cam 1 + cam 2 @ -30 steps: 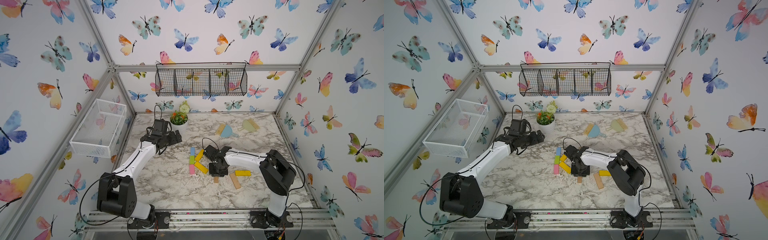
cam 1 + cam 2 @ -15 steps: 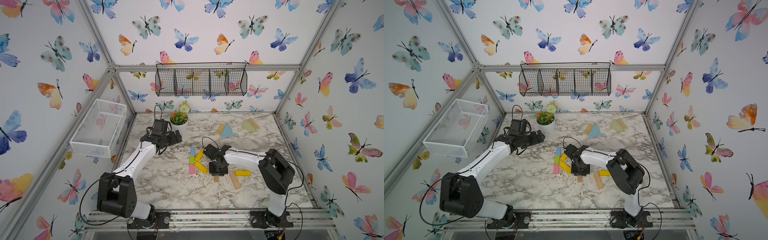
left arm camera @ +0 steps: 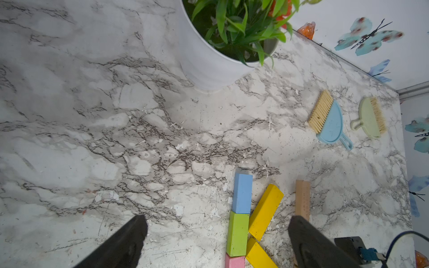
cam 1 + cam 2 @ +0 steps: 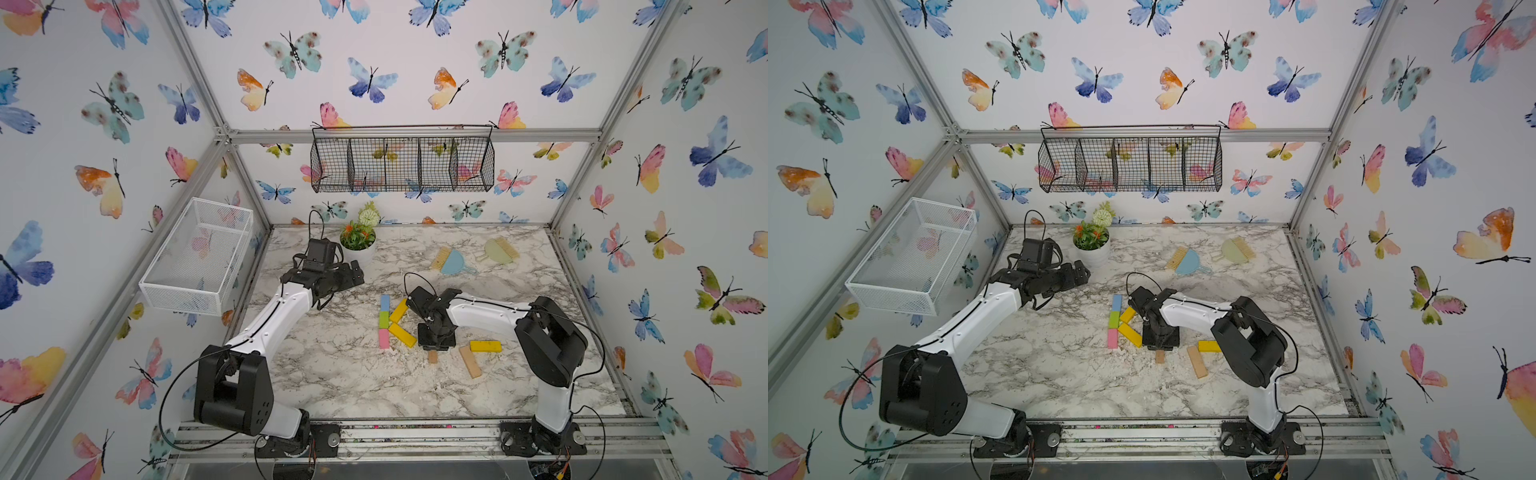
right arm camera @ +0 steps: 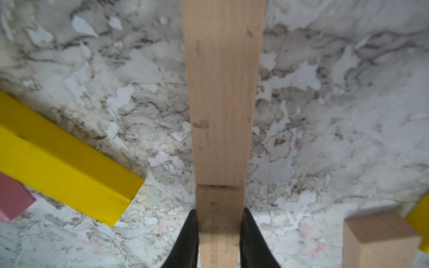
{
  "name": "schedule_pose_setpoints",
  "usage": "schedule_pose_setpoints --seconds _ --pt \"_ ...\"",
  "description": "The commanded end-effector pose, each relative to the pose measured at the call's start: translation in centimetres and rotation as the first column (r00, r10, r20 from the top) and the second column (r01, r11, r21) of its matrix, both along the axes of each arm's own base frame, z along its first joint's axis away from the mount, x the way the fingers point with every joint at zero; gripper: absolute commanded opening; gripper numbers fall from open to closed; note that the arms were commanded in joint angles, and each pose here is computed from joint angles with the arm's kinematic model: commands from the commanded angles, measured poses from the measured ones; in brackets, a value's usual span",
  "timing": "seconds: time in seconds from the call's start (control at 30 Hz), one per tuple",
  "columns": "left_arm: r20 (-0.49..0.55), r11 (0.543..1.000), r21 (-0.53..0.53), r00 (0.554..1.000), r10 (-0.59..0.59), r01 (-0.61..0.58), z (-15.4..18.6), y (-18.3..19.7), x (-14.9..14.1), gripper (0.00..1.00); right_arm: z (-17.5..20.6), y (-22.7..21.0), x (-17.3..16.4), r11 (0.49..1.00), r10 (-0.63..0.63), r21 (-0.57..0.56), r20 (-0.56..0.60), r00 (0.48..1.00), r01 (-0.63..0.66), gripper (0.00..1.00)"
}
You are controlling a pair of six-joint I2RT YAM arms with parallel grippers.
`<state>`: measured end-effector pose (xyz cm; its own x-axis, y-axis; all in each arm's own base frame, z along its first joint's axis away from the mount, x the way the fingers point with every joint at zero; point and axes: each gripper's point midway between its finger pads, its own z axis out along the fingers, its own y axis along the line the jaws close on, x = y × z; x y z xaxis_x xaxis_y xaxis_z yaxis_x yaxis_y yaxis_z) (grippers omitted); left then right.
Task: Assemble the letter k with building blocks
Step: Assemble the building block at the center of the board.
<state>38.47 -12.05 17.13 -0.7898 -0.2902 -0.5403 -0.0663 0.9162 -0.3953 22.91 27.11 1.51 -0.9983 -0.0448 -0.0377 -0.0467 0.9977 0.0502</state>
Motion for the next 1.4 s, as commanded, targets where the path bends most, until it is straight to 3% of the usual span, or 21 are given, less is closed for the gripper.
schedule_pose_setpoints --seconds 0.0,0.77,1.13,1.37 --pt "0.010 1.000 -0.005 1.000 -0.011 0.011 0.2 -0.1 -0.2 0.98 -2.2 -1.5 1.1 0.997 -0.016 -0.071 0.015 1.000 0.017 0.25" --pt "0.007 1.000 -0.006 1.000 -0.010 0.011 0.1 -0.1 -0.2 0.98 -2.8 -1.8 1.5 0.997 -0.012 -0.071 0.003 1.000 0.013 0.27" --pt "0.011 1.000 -0.004 1.000 -0.019 0.019 0.2 -0.1 -0.2 0.98 -2.1 -1.6 1.9 0.998 -0.016 -0.066 0.018 1.000 0.017 0.46" --pt "0.016 0.997 0.002 0.997 -0.074 0.074 0.2 -1.4 -0.4 0.98 3.5 0.3 3.8 0.997 -0.038 0.075 0.135 0.990 0.028 0.51"
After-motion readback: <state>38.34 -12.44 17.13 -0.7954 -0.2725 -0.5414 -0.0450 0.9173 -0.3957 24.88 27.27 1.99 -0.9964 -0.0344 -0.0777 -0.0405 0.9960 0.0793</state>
